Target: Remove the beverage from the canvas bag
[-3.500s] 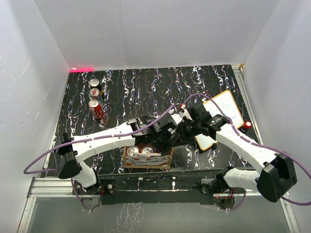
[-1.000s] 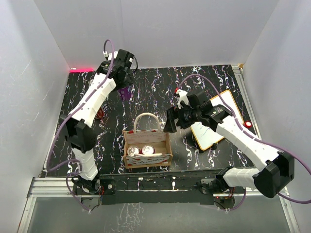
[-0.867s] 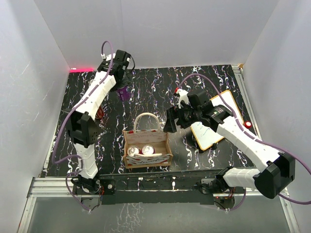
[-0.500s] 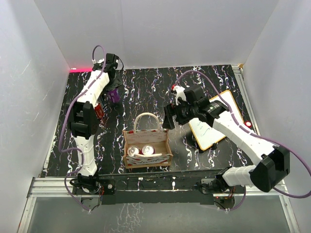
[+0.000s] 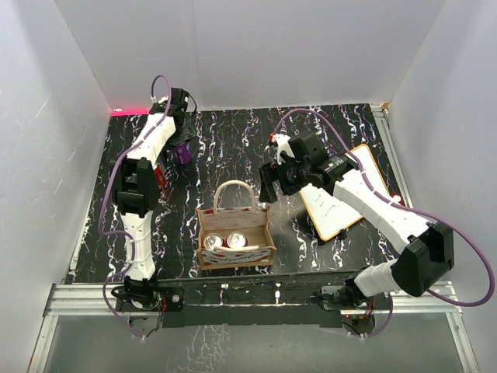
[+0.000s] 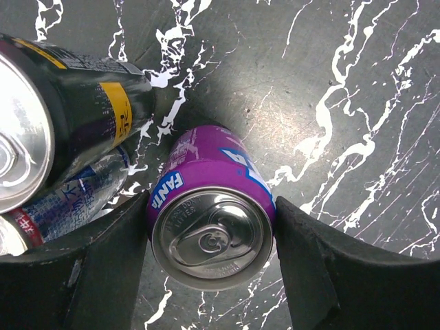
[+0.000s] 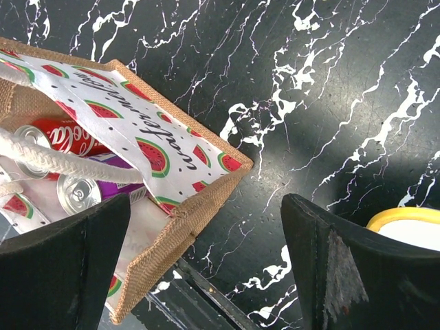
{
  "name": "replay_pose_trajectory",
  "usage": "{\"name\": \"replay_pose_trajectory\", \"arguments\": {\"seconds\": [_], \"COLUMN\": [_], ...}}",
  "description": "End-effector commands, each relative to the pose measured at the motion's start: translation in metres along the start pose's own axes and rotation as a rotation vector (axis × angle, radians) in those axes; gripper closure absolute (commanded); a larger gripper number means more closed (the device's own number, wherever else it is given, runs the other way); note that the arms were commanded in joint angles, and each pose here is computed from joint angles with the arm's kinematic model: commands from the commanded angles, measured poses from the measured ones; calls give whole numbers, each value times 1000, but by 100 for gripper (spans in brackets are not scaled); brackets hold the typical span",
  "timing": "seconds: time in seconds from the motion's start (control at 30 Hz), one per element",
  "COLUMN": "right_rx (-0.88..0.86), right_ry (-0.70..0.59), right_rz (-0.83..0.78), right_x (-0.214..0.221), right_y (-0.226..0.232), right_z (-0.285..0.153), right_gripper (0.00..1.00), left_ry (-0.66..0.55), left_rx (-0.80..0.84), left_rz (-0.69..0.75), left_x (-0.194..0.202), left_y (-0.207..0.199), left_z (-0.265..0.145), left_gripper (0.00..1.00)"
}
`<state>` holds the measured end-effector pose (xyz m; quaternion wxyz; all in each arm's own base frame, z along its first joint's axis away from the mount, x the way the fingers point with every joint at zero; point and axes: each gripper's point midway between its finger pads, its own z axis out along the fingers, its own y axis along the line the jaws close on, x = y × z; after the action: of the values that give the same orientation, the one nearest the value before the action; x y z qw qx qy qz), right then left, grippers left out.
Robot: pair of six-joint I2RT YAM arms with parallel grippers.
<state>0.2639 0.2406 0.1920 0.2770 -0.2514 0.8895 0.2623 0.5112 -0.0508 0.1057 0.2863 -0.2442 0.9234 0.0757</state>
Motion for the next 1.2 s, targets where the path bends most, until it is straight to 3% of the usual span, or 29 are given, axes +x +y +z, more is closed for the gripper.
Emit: {"name": "replay_pose_trajectory", "arguments": {"seconds": [0.0, 0.13, 0.23, 0.47, 0.67, 0.73, 0.93, 1.17], "right_rx": [31, 40, 46, 51, 14, -4, -89, -160], "right_ry": [-80, -77, -75, -57, -36, -32, -30, 7], "right_rz": [-30, -21, -18, 9, 31, 32, 51, 111], "right_x": [-24, -23, -23, -17, -11, -9, 0, 21], "right_y": [-3, -4, -6, -8, -2, 1, 16, 28], "right_z": [-11, -10, -10, -6, -3, -3, -5, -3], "right_gripper": [5, 4, 4, 4, 4, 4, 4, 4], "left_ry": [-58, -48, -41, -37, -59, -75, -52, 9], "left_rx": [48, 49, 41, 105, 190, 201, 272, 564], "left_rz": [-20, -24, -23, -38, -57, -59, -41, -79], "left_x": [-28, -26, -24, -34, -49, -53, -47, 12], "left_y": [-3, -4, -2, -14, -20, -16, -4, -13], "left_z": [-10, -9, -7, -21, -59, -74, -127, -205], "left_gripper": [100, 99, 90, 49, 21, 5, 3, 6]}}
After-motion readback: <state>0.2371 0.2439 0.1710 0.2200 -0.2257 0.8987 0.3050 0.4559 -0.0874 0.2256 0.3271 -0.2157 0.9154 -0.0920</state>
